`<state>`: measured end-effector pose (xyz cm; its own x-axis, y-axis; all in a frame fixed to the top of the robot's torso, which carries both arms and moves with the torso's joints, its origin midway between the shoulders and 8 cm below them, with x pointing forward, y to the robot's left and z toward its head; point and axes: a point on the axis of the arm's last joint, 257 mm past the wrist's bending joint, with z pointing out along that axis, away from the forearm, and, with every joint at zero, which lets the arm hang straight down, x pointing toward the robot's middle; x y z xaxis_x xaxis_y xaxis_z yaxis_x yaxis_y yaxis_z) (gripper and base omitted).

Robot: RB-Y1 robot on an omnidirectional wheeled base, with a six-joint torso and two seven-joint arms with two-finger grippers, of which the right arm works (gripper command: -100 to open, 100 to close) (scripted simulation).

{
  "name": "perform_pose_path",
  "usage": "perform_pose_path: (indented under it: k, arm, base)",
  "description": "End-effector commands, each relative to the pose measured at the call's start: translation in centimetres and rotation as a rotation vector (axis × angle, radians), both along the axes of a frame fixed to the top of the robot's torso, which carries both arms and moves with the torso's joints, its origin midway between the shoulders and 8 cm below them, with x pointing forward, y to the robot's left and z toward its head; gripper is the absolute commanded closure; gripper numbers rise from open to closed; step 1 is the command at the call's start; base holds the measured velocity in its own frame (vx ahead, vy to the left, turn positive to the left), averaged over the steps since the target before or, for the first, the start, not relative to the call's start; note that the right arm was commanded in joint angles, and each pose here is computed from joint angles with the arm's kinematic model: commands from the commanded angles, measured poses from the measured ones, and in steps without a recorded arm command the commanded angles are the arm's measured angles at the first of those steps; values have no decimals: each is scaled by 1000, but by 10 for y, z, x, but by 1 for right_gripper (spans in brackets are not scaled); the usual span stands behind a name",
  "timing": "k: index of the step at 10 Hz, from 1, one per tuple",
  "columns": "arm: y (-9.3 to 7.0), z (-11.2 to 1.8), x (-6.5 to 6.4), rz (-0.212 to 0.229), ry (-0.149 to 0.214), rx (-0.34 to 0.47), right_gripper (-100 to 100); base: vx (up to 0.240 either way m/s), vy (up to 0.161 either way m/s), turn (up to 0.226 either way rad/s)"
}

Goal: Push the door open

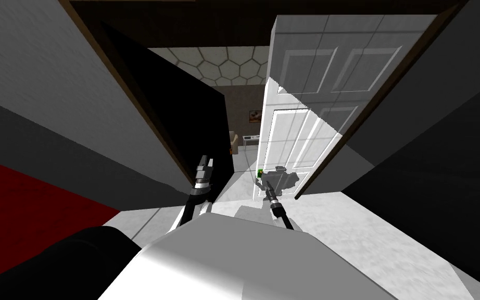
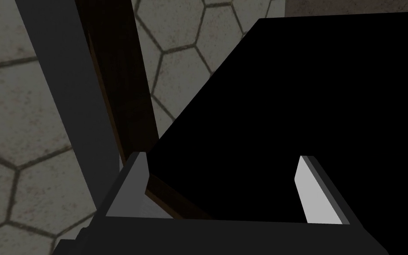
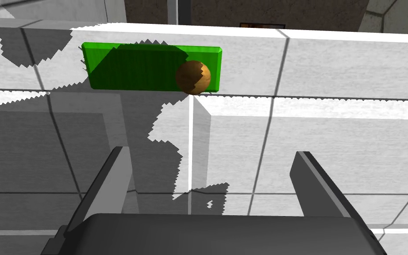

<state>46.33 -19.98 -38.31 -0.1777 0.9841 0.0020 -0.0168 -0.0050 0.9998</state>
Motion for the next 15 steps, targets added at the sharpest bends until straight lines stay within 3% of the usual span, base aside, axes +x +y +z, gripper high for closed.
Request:
perform_pose_path:
  k: [1, 4, 12, 13, 15]
  arm:
    - [0, -5, -1, 2, 11, -3, -100]
    - [-1, -7, 0, -1, 13, -4, -100]
    - [-3, -8, 4, -20, 16, -2, -100]
    - [-3, -8, 4, -20, 16, -2, 100]
    - [-3, -8, 4, -20, 16, -2, 100]
  base:
    - [80, -59, 43]
    - [70, -32, 25]
    - [186, 27, 25]
    - [-17, 1, 8]
    - [-23, -4, 7]
